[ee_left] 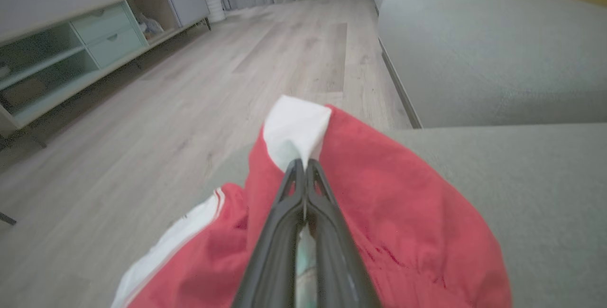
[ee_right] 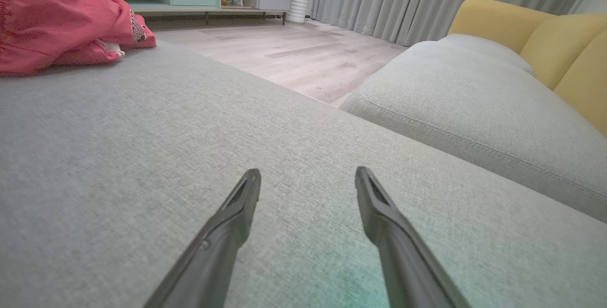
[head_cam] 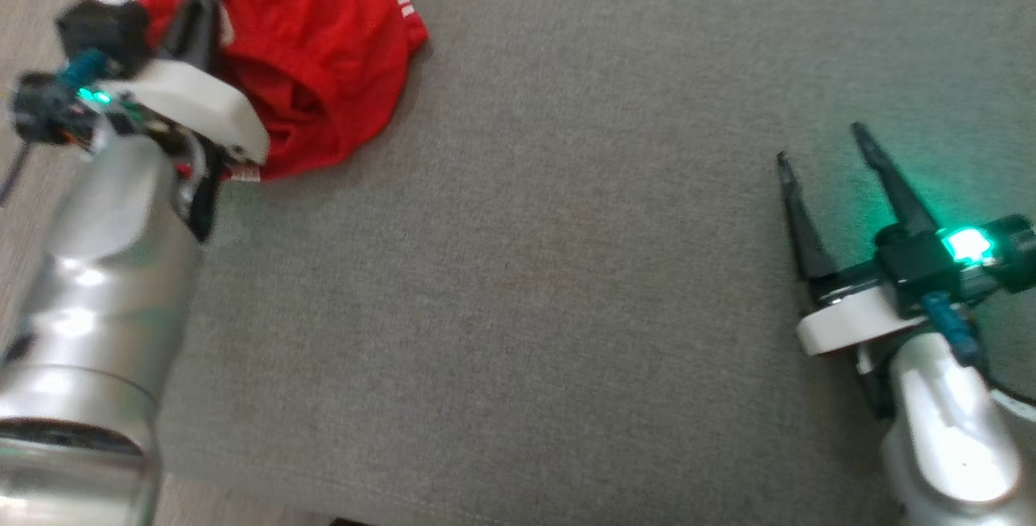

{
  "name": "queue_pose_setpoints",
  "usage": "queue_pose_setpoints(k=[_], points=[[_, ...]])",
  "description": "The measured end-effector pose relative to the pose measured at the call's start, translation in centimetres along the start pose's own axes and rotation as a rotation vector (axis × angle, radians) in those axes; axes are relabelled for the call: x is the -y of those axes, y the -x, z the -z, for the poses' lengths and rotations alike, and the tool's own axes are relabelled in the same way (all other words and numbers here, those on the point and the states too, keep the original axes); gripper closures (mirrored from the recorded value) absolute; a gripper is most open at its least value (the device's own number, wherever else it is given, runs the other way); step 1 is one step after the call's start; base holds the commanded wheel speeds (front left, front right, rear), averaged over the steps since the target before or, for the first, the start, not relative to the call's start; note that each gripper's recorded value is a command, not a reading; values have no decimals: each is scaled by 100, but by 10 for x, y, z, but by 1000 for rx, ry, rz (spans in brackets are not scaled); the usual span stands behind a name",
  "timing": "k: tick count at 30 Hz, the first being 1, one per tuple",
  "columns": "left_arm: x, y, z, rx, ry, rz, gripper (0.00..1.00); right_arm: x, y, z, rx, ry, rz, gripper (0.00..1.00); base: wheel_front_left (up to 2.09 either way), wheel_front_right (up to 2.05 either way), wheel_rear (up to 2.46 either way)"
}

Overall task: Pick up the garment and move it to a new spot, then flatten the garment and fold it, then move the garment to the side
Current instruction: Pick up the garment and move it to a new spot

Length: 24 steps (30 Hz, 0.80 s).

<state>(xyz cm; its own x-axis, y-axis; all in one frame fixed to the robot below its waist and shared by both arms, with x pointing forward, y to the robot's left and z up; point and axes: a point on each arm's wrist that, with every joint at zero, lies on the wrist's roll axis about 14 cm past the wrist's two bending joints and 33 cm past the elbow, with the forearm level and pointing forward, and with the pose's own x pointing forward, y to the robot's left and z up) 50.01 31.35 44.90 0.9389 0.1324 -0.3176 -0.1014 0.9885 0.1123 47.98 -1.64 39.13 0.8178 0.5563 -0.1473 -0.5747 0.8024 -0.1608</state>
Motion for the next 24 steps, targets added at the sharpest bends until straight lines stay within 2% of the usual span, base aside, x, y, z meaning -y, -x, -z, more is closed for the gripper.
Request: queue_pose_setpoints(k=[6,12,15,19,24], points=[[-12,6,-84,199,-88,13,100,-8,14,-28,39,-37,25,0,0,0,0],[29,22,-184,402,-214,133,100,11,51,-53,77,-50,120,0,0,0,0],[62,30,-224,462,-270,207,100,21,79,-56,81,-95,182,0,0,0,0],[132,49,-270,553,-335,356,100,38,114,-65,111,-128,275,0,0,0,0],[210,85,-312,663,-328,539,100,57,160,-70,129,-139,396,0,0,0,0]])
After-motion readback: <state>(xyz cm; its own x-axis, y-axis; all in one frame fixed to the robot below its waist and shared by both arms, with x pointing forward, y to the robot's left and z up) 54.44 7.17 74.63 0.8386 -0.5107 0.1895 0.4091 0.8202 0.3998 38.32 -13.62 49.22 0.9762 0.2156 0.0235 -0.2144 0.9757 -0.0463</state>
